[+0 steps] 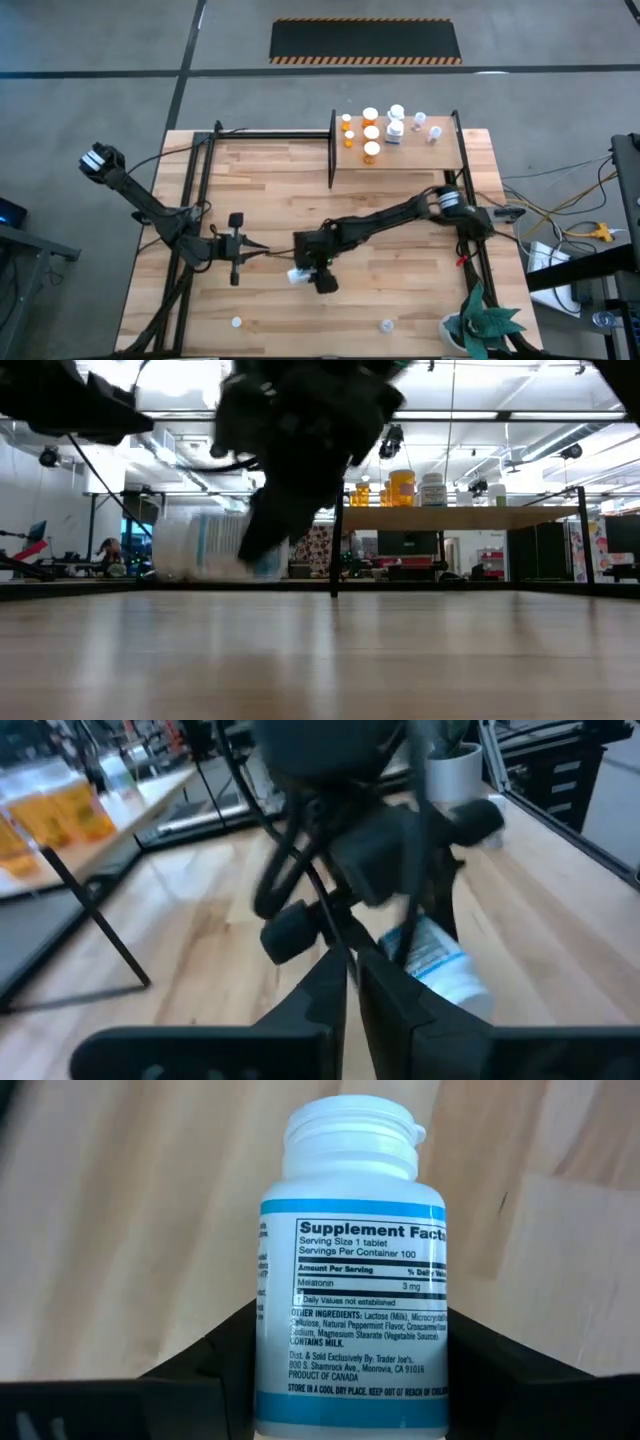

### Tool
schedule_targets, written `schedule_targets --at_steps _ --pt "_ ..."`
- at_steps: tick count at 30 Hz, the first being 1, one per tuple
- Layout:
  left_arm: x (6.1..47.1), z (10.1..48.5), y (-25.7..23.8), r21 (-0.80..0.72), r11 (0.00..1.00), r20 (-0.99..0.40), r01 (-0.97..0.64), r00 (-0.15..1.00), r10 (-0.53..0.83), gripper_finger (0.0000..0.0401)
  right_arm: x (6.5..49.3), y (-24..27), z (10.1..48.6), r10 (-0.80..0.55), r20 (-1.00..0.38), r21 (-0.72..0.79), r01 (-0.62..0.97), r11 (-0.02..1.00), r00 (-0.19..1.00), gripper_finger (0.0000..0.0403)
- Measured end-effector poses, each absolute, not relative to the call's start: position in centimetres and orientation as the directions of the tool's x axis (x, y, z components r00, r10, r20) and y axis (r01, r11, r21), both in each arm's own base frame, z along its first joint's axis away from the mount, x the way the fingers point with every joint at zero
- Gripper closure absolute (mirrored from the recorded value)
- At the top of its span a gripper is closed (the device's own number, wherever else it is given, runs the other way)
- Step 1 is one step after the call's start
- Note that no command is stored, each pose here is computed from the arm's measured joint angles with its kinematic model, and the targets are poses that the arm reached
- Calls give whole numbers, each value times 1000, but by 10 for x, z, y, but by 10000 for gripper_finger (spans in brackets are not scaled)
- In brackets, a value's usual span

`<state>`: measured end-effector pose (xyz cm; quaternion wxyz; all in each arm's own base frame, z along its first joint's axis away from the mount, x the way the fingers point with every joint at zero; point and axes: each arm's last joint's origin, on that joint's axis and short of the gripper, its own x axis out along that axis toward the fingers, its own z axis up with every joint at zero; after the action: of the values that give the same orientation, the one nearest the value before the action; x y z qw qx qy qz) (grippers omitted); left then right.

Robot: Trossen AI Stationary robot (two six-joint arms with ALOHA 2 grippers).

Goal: Pick and place medicine bottles onto shelf by color
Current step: Put the white pill bottle on the shelf aligned with the other white pill bottles

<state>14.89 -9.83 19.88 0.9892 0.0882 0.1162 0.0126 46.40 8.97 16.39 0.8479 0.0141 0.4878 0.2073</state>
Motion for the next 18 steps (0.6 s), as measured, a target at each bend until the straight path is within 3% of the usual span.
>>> schedule_targets --at_steps 9,18 --pt "165 214 -95 218 976 -265 7 963 52 300 403 52 174 429 -387 329 -312 891 817 199" --pt "207 242 -93 336 942 -260 -2 961 94 202 372 41 180 458 -84 457 -375 807 885 192"
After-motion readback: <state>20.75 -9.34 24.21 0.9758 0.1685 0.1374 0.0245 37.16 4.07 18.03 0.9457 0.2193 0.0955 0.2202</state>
